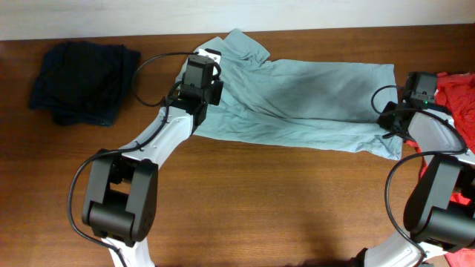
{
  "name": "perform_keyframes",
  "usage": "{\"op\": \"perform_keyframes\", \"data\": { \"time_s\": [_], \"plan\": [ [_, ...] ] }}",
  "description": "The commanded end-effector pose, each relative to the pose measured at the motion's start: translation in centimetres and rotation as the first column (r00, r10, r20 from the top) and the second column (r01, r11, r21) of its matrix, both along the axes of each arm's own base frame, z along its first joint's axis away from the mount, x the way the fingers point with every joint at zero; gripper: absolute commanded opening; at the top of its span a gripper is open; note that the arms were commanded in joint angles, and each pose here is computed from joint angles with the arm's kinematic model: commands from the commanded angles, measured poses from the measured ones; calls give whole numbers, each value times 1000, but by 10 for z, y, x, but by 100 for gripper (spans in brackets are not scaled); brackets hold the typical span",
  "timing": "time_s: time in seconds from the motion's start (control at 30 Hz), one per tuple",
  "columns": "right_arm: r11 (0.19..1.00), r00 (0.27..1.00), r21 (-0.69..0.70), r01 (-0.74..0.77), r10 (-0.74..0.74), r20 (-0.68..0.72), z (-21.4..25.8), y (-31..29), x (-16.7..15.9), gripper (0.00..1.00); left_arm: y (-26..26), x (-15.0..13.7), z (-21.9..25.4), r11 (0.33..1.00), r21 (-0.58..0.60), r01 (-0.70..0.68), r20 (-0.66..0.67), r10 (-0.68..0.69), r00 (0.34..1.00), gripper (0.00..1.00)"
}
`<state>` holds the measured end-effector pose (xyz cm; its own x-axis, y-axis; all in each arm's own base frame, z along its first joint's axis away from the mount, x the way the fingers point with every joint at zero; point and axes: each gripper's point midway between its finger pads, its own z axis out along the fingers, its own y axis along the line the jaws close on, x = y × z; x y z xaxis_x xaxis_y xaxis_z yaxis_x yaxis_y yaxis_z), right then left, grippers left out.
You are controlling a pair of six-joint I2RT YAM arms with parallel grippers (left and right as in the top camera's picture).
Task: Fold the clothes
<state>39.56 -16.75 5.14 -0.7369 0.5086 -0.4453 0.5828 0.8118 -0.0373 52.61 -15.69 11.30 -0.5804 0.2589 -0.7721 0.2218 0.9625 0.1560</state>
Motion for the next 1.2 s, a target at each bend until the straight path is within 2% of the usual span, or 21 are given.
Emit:
{"op": "perform_keyframes", "data": {
  "time_s": [0.0, 0.1, 0.17, 0.3, 0.37, 0.47, 0.67, 0.83, 1.0, 1.03, 1.13, 1.17],
  "plan": [
    [999, 999, -25, -23, 24, 28, 6, -3, 11, 70, 2, 10, 12, 1000, -5, -12, 47, 13, 999, 98],
    [991, 988, -36, -131, 133, 72, 15, 2, 28, 92, -1, 21, 37, 1000, -21, -14, 89, 16, 996, 99],
    [984, 981, -37, -172, 175, 84, 26, 4, 35, 97, 2, 30, 62, 999, -27, -23, 104, 26, 994, 99],
    [970, 967, 8, -241, 239, 90, 56, 15, 42, 98, 15, 32, 98, 998, -33, -61, 58, 63, 996, 99],
    [940, 940, 76, -333, 324, 108, 75, 33, 45, 97, 25, 27, 107, 994, -48, -101, 10, 102, 995, 98],
    [852, 865, 156, -500, 482, 141, 100, 66, 43, 94, 43, 16, 104, 980, -80, -183, -80, 176, 981, 80],
    [683, 698, 165, -712, 713, 61, 112, 116, 26, 93, 96, -1, 77, 935, -109, -337, -243, 304, 921, 79],
    [587, 600, 144, -796, 797, 70, 113, 161, 34, 97, 138, -4, 64, 897, -186, -402, -333, 327, 884, 79],
    [538, 546, 125, -834, 837, 43, 110, 186, 34, 97, 169, -15, 32, 862, -182, -473, -444, 357, 822, 80],
    [534, 541, 122, -837, 841, 28, 108, 188, 34, 97, 172, -18, 23, 858, -183, -481, -476, 350, 807, 85],
    [525, 527, 115, -843, 850, -10, 105, 194, 32, 97, 169, -27, -4, 857, -213, -469, -569, 281, 773, 87],
    [522, 524, 112, -845, 852, -18, 104, 196, 31, 97, 164, -30, -11, 867, -229, -442, -592, 237, 771, 83]
  ]
}}
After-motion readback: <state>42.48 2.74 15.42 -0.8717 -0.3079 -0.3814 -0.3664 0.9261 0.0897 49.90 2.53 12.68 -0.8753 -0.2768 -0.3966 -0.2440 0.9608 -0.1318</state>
